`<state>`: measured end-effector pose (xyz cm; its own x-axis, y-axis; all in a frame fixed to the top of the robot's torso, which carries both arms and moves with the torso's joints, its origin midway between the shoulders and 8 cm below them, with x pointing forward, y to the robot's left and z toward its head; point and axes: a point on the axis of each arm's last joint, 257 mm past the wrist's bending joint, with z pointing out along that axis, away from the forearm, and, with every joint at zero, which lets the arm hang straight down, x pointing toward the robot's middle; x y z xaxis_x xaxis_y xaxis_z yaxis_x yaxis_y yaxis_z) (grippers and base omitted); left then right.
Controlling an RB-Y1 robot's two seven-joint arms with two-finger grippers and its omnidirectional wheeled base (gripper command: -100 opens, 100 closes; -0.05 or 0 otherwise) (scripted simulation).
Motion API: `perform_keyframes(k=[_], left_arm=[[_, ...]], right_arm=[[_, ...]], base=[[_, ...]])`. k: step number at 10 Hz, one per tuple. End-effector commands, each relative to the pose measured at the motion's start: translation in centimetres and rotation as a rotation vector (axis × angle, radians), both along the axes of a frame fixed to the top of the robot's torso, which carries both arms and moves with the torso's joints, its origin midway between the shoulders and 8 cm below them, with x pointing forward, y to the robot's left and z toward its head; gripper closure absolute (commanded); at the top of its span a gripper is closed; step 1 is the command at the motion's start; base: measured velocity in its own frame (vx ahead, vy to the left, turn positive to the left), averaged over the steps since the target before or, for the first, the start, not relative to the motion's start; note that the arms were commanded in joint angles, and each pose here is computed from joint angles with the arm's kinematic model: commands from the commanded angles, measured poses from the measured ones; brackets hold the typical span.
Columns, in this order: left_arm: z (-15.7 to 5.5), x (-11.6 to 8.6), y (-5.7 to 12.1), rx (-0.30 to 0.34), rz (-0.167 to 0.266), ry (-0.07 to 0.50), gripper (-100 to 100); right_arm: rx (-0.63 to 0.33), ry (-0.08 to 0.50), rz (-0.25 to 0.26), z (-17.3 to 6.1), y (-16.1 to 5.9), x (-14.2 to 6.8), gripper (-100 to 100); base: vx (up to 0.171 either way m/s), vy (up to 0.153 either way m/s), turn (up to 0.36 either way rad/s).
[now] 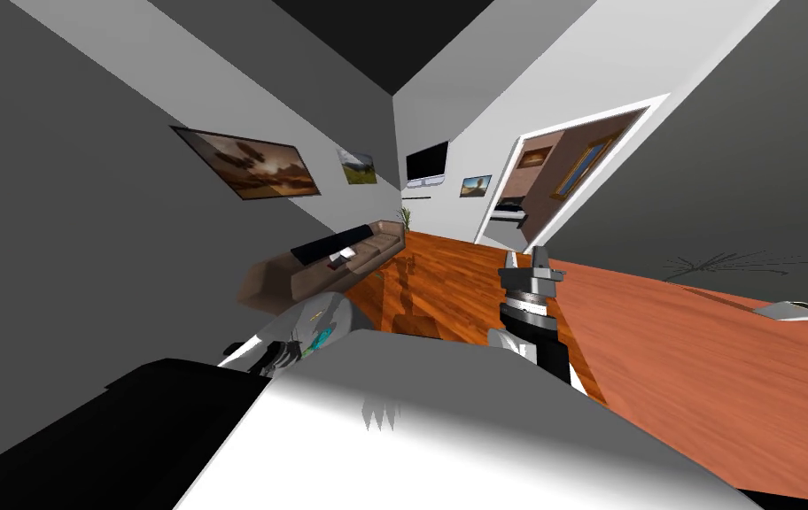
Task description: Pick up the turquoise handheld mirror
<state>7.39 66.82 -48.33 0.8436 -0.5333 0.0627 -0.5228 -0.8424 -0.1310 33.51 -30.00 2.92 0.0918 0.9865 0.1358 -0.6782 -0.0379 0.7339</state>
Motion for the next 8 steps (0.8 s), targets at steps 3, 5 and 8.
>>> perform_keyframes(k=[3, 5, 8], left_arm=[[-0.9, -0.4, -0.9, 0.000, -0.078, 0.001, -100], [-1.4, -0.7, -1.4, 0.000, -0.120, 0.002, -100], [-1.9, -1.0, -1.9, 0.000, -0.157, 0.003, -100]], right_arm=[[0.000, 0.000, 0.000, 0.0, 0.0, 0.0, 0], [0.000, 0.000, 0.000, 0.0, 0.0, 0.0, 0], [0.000, 0.000, 0.000, 0.0, 0.0, 0.0, 0]], base=[[0.149, 0.000, 0.216], [0.173, 0.007, 0.190], [0.099, 0.008, 0.137]])
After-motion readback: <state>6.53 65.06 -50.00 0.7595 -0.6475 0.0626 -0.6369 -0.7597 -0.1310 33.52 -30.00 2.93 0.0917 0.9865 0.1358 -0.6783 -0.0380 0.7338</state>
